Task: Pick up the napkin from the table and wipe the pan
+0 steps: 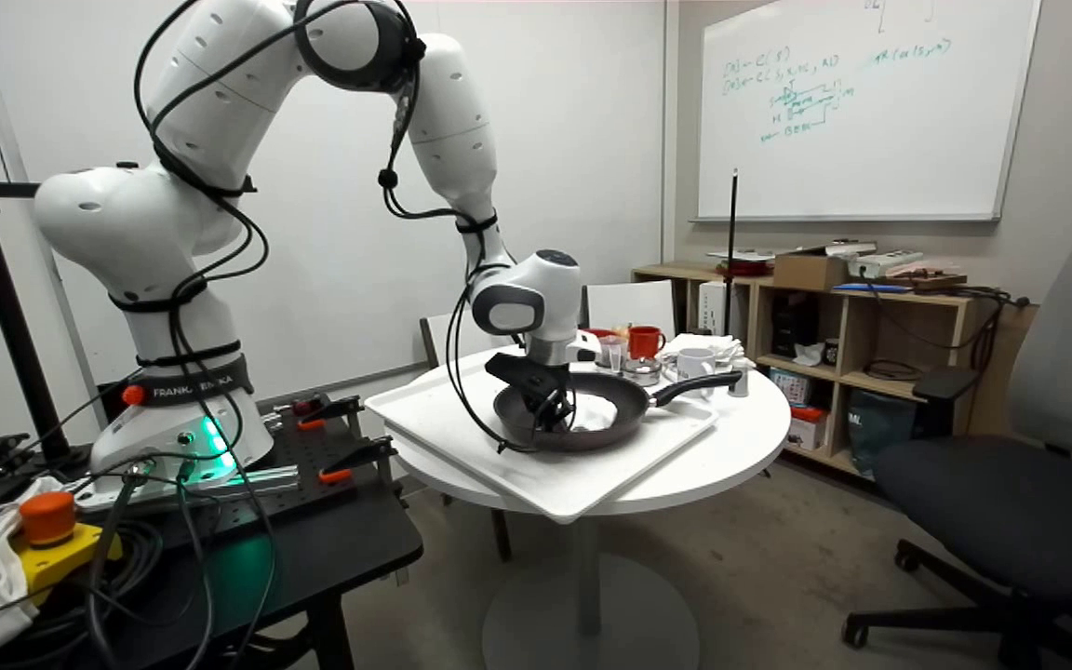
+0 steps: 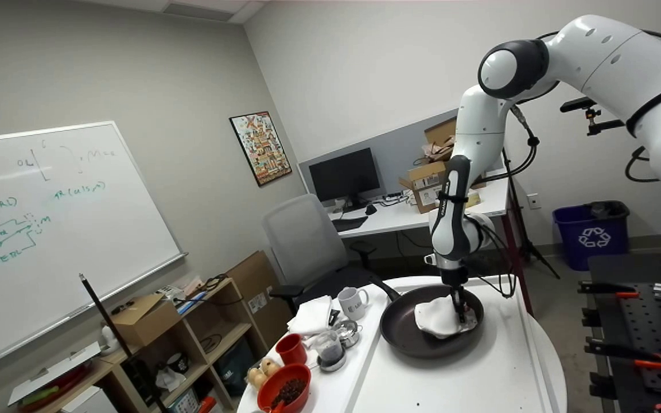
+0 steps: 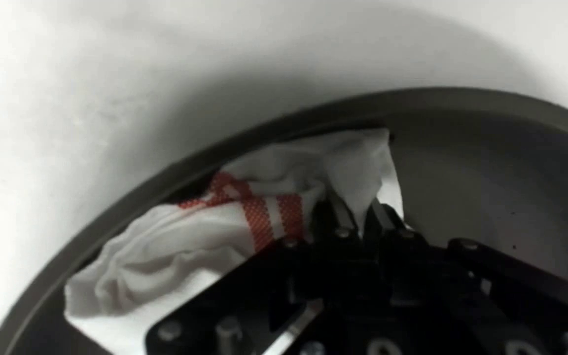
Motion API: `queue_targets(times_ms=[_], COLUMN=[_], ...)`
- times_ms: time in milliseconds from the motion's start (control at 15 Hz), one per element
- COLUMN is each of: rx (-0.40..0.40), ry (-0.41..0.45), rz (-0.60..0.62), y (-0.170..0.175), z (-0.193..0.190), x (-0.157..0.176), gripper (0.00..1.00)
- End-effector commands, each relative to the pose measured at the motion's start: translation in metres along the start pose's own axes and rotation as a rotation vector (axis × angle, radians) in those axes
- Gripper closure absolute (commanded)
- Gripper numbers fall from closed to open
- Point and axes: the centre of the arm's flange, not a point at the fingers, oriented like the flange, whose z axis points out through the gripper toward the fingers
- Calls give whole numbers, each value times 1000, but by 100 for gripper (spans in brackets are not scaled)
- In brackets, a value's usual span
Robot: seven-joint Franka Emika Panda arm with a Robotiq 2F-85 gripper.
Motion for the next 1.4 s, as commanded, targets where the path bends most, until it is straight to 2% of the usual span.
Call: queue_targets(times_ms=[0, 467, 867, 1067, 1333], rx=[-19, 7, 34, 2, -77], ry=[-54, -105, -68, -7, 168], rz=[-78, -221, -311, -328, -253], y=[-25, -63, -97, -96, -71], z=[11, 27, 35, 33, 21], x=[-12, 11, 39, 56, 97], gripper=[97, 97, 97, 97, 97])
